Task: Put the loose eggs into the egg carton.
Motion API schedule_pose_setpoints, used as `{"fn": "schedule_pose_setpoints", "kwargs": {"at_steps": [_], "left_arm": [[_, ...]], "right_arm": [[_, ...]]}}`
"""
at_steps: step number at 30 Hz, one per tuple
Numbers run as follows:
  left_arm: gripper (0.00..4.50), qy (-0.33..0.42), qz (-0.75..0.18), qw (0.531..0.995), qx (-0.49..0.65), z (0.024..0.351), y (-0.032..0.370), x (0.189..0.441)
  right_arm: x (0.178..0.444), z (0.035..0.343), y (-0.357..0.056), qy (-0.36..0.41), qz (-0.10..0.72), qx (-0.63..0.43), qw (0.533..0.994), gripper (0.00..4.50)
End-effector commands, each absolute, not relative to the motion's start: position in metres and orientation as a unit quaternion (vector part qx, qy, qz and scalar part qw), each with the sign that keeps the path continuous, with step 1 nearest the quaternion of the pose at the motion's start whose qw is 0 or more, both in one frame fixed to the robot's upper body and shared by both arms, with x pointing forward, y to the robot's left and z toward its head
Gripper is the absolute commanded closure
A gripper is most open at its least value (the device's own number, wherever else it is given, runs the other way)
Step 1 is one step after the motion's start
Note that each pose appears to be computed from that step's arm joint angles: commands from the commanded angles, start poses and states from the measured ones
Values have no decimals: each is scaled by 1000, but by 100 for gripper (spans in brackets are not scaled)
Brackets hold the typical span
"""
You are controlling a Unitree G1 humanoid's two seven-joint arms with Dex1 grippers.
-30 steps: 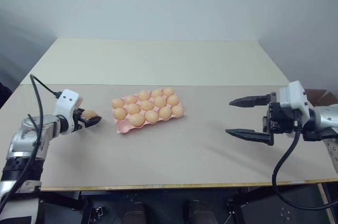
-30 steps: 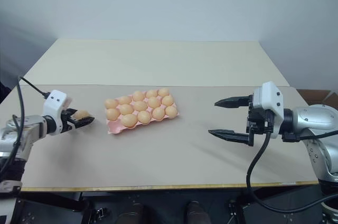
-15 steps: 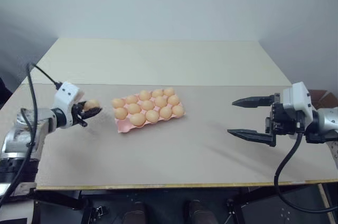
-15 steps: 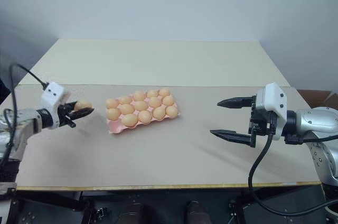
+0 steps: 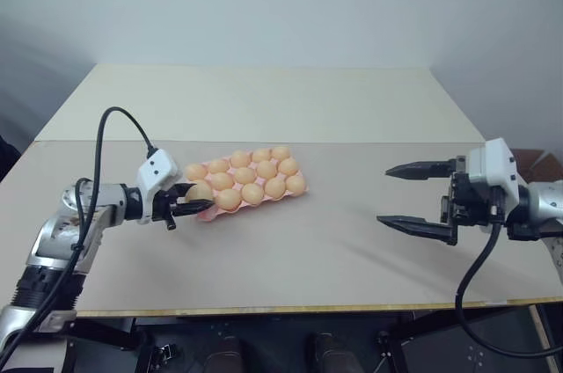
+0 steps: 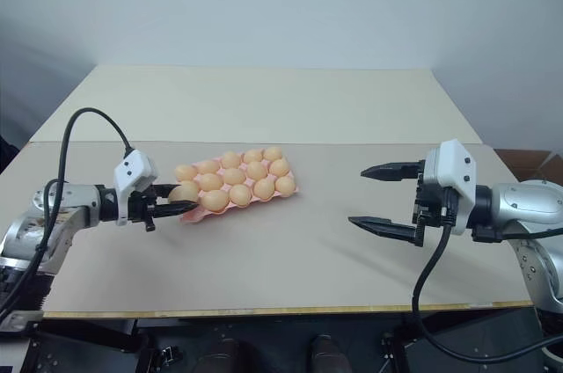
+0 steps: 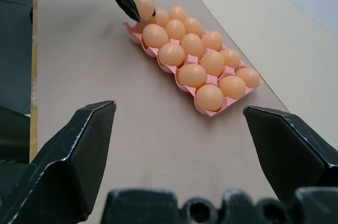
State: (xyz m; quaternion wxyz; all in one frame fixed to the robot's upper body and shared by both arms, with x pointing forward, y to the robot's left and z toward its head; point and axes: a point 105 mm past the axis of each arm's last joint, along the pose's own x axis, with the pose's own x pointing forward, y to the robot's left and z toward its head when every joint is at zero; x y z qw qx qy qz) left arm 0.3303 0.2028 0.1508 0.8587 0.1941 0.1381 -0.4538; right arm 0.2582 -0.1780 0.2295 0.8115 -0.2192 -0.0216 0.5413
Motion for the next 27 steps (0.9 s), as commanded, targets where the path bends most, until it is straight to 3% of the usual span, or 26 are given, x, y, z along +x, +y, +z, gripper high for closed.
{"fn": "schedule_pose_setpoints", "kwargs": {"at_steps": [1,5,10,16,23,27], "left_arm": [[121,112,-457,857,208,166,201,334],[3,92,-441,867,211,180,211,334],[3,68,-411,886,201,205,236,320],[3,49,-397,896,194,230,265,280],[3,59,-394,899,183,220,272,234],[3,63,-379,908,166,217,270,221]], "right_arm": [[253,244,-178,-48,535,-228,812,0],[254,244,-179,-49,532,-228,814,0],[256,243,-180,-49,529,-226,817,0],[261,241,-183,-42,533,-221,815,0],[266,238,-183,-35,544,-215,810,0],[267,235,-182,-30,549,-207,809,0]]}}
